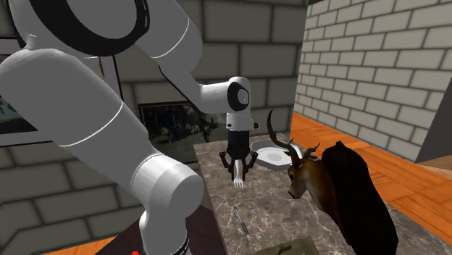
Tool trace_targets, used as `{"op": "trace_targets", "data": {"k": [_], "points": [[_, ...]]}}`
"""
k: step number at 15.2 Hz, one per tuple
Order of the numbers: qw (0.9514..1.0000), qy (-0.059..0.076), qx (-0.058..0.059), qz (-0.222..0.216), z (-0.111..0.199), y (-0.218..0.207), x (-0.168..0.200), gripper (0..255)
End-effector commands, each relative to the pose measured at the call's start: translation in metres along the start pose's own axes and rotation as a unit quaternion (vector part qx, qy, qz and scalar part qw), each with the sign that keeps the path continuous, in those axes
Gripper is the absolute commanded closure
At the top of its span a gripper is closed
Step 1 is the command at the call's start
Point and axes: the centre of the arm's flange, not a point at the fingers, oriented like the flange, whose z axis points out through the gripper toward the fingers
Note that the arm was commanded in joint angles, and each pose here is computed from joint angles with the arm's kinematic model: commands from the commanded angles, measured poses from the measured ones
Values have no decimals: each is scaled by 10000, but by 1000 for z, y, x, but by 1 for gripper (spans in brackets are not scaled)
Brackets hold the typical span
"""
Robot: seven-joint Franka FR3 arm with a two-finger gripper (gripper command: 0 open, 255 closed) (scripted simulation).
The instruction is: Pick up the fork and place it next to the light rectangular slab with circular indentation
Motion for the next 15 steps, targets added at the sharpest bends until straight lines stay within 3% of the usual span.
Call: {"op": "trace_targets", "data": {"k": [1,15], "points": [[10000,-3,-4,-4,1,26,1,255],[10000,-3,-4,-4,1,211,-4,255]]}}
